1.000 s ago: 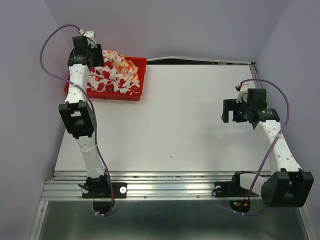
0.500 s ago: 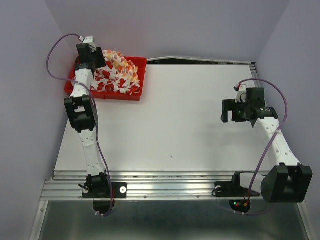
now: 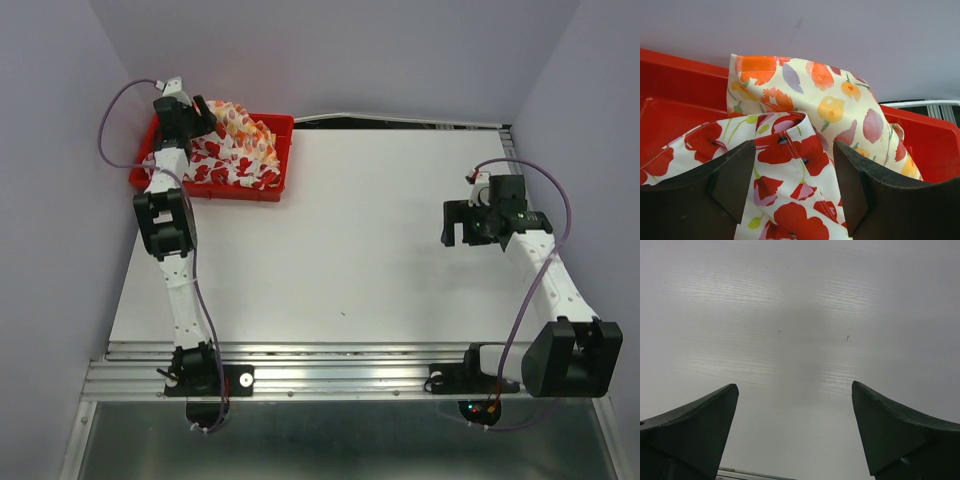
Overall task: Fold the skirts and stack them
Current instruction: Grab the skirt from the pile
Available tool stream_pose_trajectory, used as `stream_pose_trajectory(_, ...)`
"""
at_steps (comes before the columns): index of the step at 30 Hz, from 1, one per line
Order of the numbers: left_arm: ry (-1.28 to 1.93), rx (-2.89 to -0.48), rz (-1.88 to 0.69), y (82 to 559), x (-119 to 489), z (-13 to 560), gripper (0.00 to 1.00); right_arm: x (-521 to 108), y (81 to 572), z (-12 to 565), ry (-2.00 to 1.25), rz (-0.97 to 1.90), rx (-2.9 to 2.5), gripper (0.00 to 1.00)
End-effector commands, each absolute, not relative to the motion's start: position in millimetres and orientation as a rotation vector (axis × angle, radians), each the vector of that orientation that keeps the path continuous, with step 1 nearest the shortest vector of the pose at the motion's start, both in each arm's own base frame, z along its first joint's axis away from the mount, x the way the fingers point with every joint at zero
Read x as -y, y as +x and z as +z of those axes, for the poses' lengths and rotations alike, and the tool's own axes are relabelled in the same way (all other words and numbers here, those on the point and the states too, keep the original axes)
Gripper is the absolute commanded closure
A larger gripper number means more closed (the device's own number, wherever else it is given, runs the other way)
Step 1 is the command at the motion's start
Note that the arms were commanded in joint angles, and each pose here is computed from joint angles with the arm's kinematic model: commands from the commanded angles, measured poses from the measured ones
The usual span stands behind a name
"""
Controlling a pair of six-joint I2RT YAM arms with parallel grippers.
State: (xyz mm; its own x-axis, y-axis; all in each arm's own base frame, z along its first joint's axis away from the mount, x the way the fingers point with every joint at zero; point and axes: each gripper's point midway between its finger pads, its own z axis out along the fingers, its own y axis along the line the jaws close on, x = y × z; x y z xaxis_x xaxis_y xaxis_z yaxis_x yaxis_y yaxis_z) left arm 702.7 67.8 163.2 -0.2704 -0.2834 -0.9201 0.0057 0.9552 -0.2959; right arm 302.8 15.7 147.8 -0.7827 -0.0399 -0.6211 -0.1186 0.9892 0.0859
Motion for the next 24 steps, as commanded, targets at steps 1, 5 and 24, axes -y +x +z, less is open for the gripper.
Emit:
stream_pose_trajectory(1, -0.179, -1.721, -0.34, 717.0, -63.8, 187.0, 0.25, -12.5, 307.4, 149.1, -0.122, 0.128, -2.465, 0.0)
stream_pose_trajectory(5, -0.199, -1.727, -0.358, 722.6, -63.8, 169.3, 0.25, -11.3, 309.4, 147.4, -0.121, 0.121, -2.479, 0.0)
stream_pose_trajectory(24, -0.211, -1.583, -0.502, 676.4, -86.3, 283.5, 1.0, -17.2, 312.4, 164.8, -0.132, 0.159, -2.428, 0.0)
